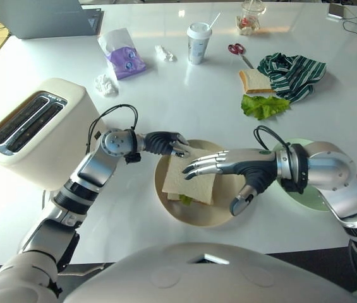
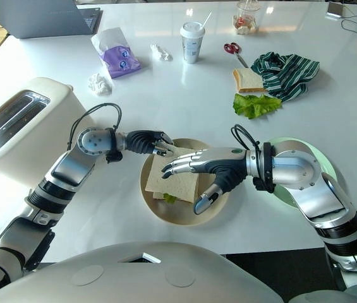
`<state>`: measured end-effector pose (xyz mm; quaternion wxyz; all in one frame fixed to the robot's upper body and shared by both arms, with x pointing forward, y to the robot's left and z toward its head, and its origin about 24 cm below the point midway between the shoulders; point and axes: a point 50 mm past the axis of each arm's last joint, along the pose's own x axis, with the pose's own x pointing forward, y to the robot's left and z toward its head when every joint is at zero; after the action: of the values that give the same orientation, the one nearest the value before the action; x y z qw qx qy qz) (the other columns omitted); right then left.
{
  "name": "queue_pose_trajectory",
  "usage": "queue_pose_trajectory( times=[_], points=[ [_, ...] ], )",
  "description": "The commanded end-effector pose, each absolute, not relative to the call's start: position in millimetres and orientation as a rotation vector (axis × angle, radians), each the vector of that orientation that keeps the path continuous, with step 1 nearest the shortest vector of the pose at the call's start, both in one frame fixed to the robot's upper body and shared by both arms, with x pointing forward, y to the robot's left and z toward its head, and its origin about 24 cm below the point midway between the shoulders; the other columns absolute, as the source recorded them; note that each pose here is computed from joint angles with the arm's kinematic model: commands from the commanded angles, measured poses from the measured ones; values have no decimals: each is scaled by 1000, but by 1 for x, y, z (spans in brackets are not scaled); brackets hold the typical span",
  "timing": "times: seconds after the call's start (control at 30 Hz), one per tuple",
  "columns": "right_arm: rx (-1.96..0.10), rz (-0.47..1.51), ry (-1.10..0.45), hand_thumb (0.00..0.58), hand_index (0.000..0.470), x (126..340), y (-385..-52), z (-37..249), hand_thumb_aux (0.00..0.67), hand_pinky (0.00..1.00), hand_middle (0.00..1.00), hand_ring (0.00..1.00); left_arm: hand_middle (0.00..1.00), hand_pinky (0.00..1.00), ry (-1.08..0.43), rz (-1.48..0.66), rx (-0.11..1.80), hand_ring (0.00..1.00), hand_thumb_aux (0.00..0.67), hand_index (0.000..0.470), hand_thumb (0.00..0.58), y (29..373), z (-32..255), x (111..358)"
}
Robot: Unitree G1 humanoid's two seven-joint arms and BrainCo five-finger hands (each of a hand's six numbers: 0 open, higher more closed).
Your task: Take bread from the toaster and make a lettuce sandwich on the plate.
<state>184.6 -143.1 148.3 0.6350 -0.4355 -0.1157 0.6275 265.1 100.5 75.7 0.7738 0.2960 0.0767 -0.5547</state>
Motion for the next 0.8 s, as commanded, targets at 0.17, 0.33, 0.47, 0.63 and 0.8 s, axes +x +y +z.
queue_pose_trajectory(
  times=[0.17, 0.33, 0.47, 0.63, 0.8],
  points=[
    [-1041, 1513, -120, 0, 0, 182, -138, 120, 0, 0, 0, 0, 1000, 1000, 199, -1201, 669, 1000, 670, 470, 580, 96, 60, 260],
    [-1155, 1514, -14, 0, 0, 192, -133, 82, 0, 0, 0, 0, 1000, 1000, 222, -1216, 672, 1000, 670, 470, 580, 95, 53, 254],
    [-1164, 1538, 11, 0, 0, 193, -130, 70, 0, 0, 0, 0, 1000, 1000, 236, -1229, 674, 1000, 670, 470, 580, 95, 50, 251],
    [-1160, 1575, 52, 0, 0, 188, -135, 67, 0, 0, 0, 0, 0, 0, 236, -1149, 728, 0, 399, 280, 485, 99, 46, 258],
    [-1170, 1609, 116, 0, 0, 187, -143, 65, 0, 0, 0, 0, 0, 0, 196, -1060, 774, 0, 0, 0, 0, 101, 53, 267]
  ],
)
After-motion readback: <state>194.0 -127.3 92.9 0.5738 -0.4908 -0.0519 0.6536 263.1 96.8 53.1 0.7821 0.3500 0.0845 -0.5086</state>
